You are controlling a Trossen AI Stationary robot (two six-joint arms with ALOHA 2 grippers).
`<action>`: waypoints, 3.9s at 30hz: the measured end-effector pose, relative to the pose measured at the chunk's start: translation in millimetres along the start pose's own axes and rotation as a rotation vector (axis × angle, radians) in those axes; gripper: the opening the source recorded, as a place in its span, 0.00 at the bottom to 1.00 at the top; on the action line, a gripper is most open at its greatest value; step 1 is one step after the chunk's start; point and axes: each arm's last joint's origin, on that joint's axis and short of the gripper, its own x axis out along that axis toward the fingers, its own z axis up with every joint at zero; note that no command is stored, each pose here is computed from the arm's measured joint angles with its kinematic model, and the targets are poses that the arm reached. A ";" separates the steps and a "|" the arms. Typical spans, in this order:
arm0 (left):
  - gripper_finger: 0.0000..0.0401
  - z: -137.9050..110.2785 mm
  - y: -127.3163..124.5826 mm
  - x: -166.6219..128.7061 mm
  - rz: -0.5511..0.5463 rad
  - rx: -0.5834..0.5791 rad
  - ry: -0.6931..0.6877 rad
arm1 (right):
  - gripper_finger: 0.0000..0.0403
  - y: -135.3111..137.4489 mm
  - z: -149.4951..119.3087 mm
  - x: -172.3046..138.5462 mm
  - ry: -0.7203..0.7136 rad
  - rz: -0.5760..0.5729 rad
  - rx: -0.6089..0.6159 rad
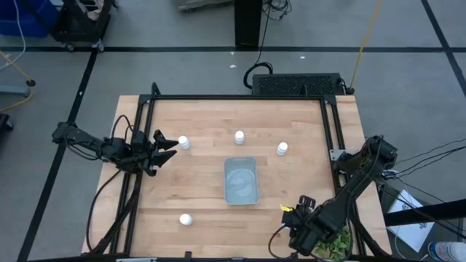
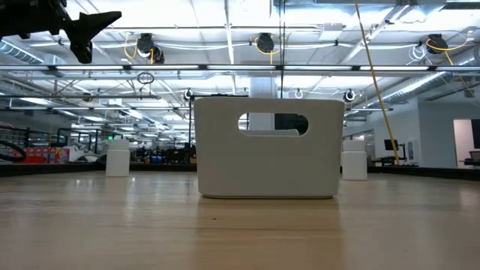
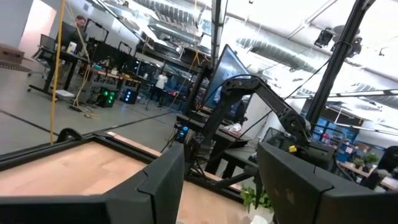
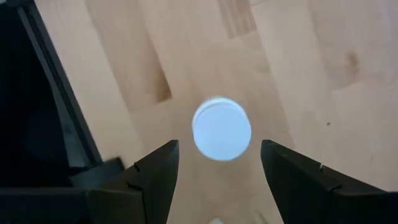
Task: Pick and place pill bottles into a basket
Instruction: Put the white medicine bottle into the gray bin
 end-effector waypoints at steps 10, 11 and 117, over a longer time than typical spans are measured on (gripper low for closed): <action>0.52 -2.4 0.7 0.0 0.006 0.012 0.023 | 0.55 -5.0 0.8 12.1 -0.003 -0.006 0.010; 0.52 -2.4 0.7 0.0 0.006 0.012 0.024 | 0.55 -5.8 0.1 14.6 -0.001 -0.006 0.010; 0.52 -5.0 1.5 -0.1 0.014 0.051 0.049 | 0.39 -156.6 212.5 57.0 -0.072 0.036 -0.126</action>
